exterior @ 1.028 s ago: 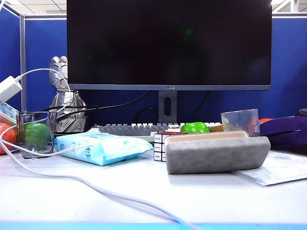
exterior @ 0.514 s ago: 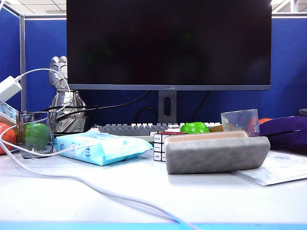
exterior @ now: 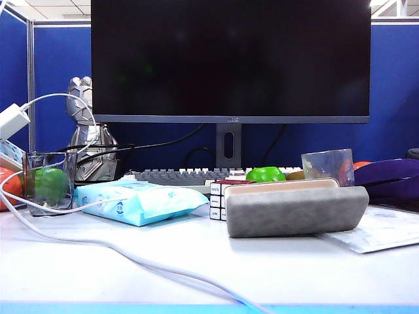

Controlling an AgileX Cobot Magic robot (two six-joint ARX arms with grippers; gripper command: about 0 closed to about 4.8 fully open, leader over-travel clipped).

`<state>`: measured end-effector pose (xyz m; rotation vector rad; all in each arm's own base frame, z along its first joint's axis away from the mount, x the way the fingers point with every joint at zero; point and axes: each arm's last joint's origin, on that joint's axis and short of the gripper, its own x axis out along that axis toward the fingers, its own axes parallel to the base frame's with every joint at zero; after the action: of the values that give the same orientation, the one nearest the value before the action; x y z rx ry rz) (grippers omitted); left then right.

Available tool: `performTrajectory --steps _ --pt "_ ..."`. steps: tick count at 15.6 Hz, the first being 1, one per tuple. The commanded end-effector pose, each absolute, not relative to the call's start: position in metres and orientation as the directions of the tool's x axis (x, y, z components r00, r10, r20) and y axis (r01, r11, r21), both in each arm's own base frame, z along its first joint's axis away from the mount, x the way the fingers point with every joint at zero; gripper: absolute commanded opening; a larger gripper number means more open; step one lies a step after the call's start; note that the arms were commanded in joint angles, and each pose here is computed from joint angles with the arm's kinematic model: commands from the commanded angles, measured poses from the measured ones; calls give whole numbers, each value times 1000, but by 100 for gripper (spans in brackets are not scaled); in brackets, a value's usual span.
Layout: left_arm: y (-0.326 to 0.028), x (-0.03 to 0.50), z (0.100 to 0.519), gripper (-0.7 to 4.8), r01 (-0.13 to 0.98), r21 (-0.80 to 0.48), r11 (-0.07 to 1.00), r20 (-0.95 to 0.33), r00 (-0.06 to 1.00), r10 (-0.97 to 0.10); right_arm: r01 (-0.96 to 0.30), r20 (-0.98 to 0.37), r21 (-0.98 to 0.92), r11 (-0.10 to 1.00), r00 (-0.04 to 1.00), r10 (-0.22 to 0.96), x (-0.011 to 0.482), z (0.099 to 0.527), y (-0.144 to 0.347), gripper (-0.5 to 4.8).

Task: Pick up the glasses, fold the temples of the glasses, place the glasses into the glasses case, and finally close the glasses case.

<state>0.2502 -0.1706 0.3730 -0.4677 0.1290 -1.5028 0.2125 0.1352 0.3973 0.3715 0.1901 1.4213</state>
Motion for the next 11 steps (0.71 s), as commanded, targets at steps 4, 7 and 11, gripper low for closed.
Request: performTrajectory --steps 4,7,11 --pt "-169 246 381 -6 935 -351 -58 237 29 -971 -930 95 339 139 181 979 215 397 136 -5" --pt "-169 247 380 -6 941 -337 -29 231 53 -972 -948 126 297 115 158 979 210 405 134 -5" --pt "-175 258 339 -6 931 -241 276 -46 273 -961 -935 322 162 315 352 879 162 455 103 -5"
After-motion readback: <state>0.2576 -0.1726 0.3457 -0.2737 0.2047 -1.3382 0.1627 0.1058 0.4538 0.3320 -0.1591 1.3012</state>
